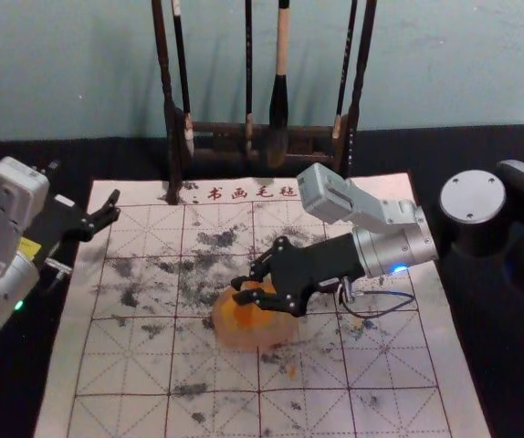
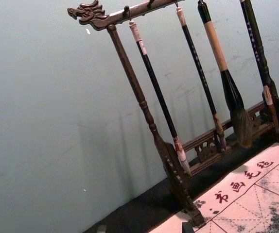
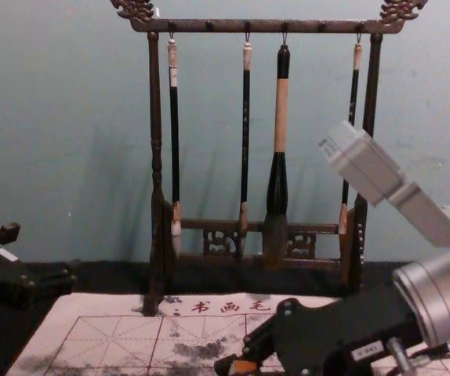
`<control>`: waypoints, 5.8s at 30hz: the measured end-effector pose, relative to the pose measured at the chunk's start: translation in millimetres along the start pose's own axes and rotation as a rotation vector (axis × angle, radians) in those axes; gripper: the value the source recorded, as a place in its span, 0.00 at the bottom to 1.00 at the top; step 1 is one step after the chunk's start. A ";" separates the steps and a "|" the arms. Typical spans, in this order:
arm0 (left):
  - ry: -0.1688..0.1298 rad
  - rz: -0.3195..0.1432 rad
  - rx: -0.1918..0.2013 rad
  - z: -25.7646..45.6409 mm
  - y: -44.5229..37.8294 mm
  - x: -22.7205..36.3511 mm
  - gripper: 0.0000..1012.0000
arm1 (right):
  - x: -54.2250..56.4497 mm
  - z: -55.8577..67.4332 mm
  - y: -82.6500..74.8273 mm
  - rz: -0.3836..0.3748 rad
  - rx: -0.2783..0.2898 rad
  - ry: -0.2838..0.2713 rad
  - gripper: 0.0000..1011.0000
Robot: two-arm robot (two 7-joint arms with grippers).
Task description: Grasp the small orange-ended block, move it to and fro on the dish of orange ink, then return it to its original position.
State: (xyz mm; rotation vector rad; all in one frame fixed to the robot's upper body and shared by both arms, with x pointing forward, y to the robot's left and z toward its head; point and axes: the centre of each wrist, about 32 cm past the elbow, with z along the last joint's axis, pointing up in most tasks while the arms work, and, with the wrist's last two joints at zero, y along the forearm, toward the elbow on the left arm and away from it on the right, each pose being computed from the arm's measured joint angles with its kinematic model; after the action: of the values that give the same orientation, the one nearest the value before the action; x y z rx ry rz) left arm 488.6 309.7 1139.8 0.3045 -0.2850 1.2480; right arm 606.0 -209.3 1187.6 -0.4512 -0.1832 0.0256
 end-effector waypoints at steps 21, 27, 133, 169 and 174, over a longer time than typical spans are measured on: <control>0.000 0.000 0.000 0.0 0.0 0.0 0.99 | 12.7 0.1 2.8 -0.021 0.002 -0.008 0.13; 0.000 0.000 0.000 0.0 0.0 0.0 0.99 | 12.6 0.4 -0.7 -0.032 -0.002 -0.012 0.13; 0.000 0.000 0.000 0.0 0.0 0.0 0.99 | 11.3 -1.8 6.1 -0.032 0.010 -0.009 0.13; 0.000 0.000 0.000 0.0 0.0 0.0 0.99 | 6.0 -5.6 -10.4 -0.075 -0.021 -0.008 0.13; 0.000 0.000 0.000 0.0 0.0 0.0 0.99 | 5.8 -5.2 -10.9 -0.076 -0.022 -0.010 0.13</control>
State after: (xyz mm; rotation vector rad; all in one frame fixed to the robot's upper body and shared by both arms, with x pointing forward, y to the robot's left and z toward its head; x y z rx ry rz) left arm 488.6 309.7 1139.8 0.3045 -0.2850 1.2479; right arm 612.5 -221.0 1188.8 -0.4660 -0.2105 -0.0491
